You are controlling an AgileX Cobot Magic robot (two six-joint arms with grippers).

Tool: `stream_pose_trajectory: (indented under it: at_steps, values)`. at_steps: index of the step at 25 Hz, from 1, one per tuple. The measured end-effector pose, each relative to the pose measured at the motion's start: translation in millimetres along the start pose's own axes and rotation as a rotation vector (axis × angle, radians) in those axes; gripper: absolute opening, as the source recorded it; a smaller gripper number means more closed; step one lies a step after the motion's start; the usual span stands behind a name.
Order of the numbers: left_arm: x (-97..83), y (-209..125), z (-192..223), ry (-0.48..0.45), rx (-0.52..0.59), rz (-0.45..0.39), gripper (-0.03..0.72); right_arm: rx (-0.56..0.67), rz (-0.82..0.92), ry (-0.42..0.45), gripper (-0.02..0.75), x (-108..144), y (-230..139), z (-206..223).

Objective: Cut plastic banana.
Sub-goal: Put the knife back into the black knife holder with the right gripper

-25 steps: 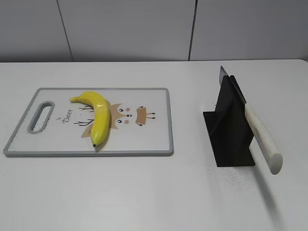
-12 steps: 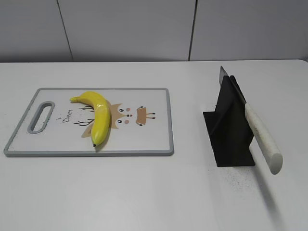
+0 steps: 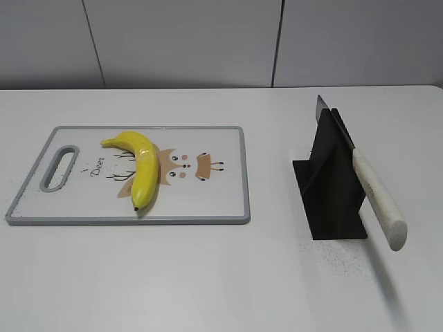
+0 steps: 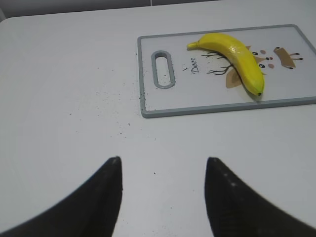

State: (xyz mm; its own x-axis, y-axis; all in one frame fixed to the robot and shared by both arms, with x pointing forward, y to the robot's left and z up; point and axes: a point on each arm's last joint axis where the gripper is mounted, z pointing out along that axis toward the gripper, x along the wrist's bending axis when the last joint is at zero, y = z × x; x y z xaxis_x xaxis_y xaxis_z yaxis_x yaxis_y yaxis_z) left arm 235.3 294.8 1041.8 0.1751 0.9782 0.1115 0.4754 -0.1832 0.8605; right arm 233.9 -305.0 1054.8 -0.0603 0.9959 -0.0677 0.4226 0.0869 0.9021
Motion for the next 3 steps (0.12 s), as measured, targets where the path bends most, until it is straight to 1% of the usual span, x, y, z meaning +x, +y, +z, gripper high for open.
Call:
stream_pose_trajectory:
  at_steps: [3]
  values:
    - [0.0, 0.0, 0.0, 0.0, 0.0, 0.0, 0.526, 0.0, 0.0, 0.0, 0.561, 0.0, 0.0, 0.0]
